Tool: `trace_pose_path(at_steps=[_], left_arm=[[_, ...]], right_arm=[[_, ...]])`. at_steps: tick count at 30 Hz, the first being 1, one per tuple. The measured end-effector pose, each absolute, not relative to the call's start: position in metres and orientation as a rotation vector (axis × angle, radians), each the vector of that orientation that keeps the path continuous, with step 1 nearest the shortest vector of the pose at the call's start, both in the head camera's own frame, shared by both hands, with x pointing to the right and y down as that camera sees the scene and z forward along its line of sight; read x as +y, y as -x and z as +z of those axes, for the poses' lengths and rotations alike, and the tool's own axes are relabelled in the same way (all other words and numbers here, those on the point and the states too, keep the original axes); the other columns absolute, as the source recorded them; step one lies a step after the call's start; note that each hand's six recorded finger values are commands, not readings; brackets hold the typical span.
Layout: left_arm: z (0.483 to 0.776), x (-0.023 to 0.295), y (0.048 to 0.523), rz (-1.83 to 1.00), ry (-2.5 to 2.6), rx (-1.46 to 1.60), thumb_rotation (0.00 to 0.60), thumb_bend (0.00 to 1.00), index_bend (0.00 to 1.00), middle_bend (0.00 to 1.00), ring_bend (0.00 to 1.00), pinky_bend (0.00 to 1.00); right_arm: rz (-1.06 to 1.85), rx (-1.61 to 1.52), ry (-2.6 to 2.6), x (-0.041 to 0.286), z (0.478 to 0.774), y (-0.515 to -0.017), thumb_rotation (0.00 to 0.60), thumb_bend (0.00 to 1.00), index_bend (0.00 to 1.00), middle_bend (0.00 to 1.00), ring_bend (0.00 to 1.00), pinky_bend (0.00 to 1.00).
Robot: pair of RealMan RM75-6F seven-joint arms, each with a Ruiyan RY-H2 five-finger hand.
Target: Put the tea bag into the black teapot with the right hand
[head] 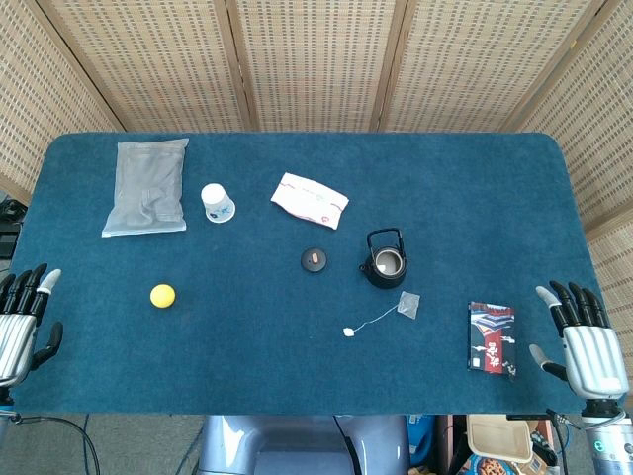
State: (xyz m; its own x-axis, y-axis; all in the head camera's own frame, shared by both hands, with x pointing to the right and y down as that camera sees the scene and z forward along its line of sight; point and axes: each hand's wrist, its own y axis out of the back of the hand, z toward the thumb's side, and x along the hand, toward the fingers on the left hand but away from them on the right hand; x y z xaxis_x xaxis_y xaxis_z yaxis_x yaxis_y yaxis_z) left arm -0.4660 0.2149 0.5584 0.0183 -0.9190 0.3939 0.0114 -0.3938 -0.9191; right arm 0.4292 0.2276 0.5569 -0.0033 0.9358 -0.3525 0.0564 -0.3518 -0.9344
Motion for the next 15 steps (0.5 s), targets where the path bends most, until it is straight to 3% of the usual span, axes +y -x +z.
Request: trace_pose_path(at_steps=[15], left_arm=[[0.5557, 0.2161, 0.4652, -1.477, 1.504, 0.973, 0.600, 0.54, 0.00, 0.00, 0.00, 0.00]], right_arm=[[1.417, -1.075, 1.525, 0.2267, 0.5545, -0.4234, 0.600, 0.38, 0.18, 0.17, 0.07, 0.15]])
